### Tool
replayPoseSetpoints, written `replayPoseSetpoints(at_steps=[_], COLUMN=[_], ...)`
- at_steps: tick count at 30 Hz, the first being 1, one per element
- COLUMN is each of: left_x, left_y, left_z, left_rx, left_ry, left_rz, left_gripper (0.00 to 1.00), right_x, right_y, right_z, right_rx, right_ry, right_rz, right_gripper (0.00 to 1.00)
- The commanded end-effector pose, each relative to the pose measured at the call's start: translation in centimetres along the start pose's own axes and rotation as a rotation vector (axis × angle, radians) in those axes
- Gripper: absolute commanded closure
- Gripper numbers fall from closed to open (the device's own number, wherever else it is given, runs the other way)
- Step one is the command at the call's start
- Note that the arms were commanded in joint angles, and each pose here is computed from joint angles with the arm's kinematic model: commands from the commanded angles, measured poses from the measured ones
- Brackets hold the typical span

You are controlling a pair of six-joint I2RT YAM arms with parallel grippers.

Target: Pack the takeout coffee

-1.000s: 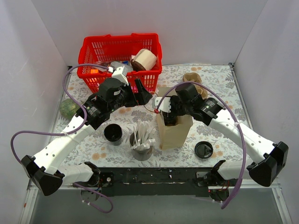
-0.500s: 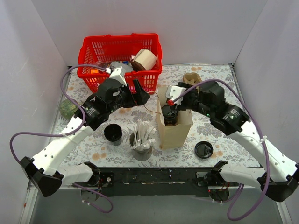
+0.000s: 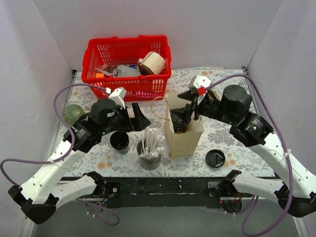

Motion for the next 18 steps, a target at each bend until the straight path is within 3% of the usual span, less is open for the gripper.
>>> replayPoseSetpoints(at_steps=[1, 8, 13, 18], left_x=[0.9, 1.1, 2.0, 1.6], left_y=[3.8, 4.6, 5.1, 5.2], left_z=[1.9, 2.6, 3.2, 3.1], left_rx=[-0.026, -0.018, -0.006, 0.030], left_ry=[-0.029, -0.031, -0.058, -0.040], left_rz=[0.211, 0.214, 0.253, 0.275], left_gripper=[0.02, 0.04, 0.33, 0.38], right_x=[-1.2, -3.2, -4.0, -4.7], right_y=[-0.2, 1.0, 1.4, 1.8], right_z=[-0.3, -0.5, -0.6, -0.8], right_rx=[0.102, 0.092, 0.077, 0.071], right_ry=[0.136, 0.255, 0.290, 0.339], right_rz=[-0.082, -0.107, -0.098, -0.078], right_gripper=[0.29, 0.28, 0.28, 0.28])
Point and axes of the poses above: each gripper's point midway between its finger pads, its own x axis out along the fingers, its own z axis along the line the jaws close on, y = z × x, the point moved 7 cm from there along -x, back along the fingers, and after that the axes turned 4 degrees about -x, right-handed, at the moved point
